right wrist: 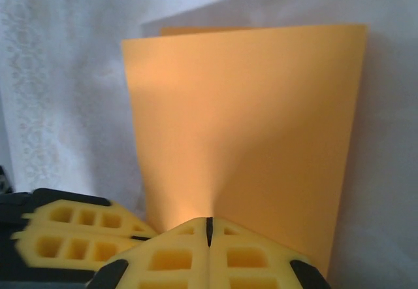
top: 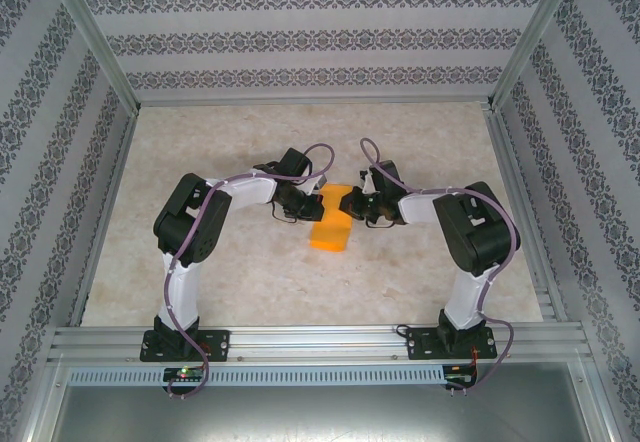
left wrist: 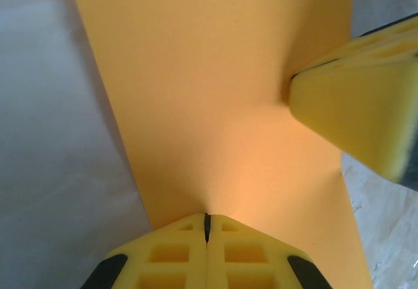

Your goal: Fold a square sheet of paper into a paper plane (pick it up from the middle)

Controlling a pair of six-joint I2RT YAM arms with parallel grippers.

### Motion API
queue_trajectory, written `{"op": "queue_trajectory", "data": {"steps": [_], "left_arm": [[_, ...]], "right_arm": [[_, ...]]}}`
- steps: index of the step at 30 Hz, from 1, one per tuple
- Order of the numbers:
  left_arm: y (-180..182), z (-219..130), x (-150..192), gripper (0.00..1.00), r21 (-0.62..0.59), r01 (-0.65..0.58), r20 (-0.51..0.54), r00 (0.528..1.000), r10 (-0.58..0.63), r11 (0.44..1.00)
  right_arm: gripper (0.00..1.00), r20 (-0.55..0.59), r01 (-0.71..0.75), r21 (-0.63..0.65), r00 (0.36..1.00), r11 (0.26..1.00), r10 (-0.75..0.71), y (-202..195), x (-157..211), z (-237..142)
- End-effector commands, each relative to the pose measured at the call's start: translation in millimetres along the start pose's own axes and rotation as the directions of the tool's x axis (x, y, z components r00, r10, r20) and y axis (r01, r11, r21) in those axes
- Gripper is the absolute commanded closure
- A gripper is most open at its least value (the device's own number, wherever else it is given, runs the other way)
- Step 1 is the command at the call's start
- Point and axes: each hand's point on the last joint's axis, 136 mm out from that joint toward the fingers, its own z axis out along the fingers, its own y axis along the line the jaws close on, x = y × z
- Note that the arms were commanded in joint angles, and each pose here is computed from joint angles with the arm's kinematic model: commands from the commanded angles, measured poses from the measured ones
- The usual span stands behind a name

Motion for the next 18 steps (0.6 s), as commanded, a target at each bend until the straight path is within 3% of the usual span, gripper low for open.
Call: {"op": "queue_trajectory", "data": {"steps": [1,11,18], "left_arm": [[76.9,26.4,60.3,0.94,-0.284,0.033,-0.169,0.982,-0.084,0.958],[78.4,25.3,63.4,0.94,-0.291,0.023,-0.183,0.980,-0.080,0.956],[75.0,23.4,62.0,0.94,-0.283,0.017,-0.183,0.980,-0.071,0.959]], "right_arm": [[0.97,0.025,0.011,0.039,1.000,0.999,-0.012,-14.9,-11.4,-2.2],[0.97,0.088,-0.023,0.046,0.996,0.999,0.019,-33.4,-35.3,-13.3],[0.97,0.099,0.017,-0.025,0.995,1.000,-0.014,4.4,-40.3,-21.0]]}}
